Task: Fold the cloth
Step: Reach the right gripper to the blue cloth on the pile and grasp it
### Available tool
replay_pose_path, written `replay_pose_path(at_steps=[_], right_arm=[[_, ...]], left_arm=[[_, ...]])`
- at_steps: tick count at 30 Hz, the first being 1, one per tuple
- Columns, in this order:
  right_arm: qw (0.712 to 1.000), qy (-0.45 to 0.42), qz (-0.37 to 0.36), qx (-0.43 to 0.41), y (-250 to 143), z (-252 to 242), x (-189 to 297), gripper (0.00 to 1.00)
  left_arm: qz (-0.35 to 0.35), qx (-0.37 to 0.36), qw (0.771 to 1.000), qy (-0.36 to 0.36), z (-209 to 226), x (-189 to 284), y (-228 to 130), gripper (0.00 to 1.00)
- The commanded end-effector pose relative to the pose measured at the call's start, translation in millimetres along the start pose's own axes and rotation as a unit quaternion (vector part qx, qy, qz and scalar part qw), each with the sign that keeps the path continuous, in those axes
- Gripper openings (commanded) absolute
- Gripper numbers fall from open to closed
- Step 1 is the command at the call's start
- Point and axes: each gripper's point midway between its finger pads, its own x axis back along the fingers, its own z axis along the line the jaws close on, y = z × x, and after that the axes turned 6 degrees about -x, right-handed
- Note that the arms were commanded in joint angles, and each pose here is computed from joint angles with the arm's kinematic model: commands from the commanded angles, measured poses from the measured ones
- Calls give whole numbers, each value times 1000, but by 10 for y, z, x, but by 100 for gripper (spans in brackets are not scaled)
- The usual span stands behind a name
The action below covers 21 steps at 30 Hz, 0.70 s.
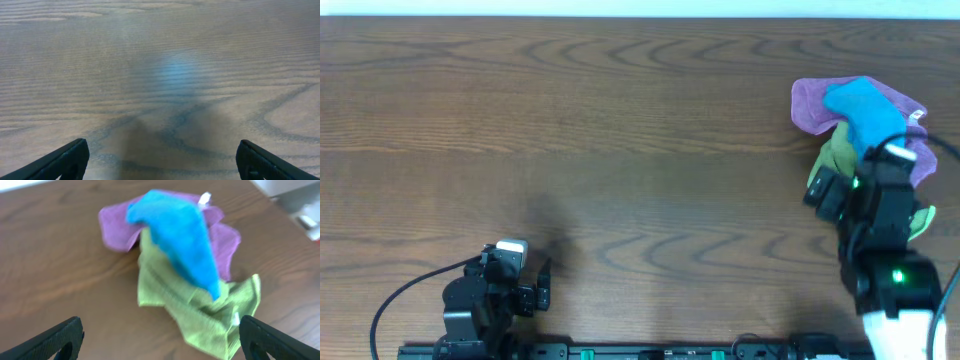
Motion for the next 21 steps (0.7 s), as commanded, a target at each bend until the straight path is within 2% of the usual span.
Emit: replay_pose_path(at_steps=[1,7,15,21], right_arm=[[997,-60,-23,-43,233,-178,-119,99],[992,-97,-17,-74,343,-313,-607,99],[988,-120,27,-89,161,-447,-1217,99],[986,-136,69,-73,-82,-465,-1406,99]], left_arm=[[26,-8,1000,-5,-27,-26,-149,95],[26,-8,1000,-5,-27,-26,-149,95],[26,-8,1000,-5,-27,-26,-149,95],[26,-8,1000,-5,-27,-26,-150,95]])
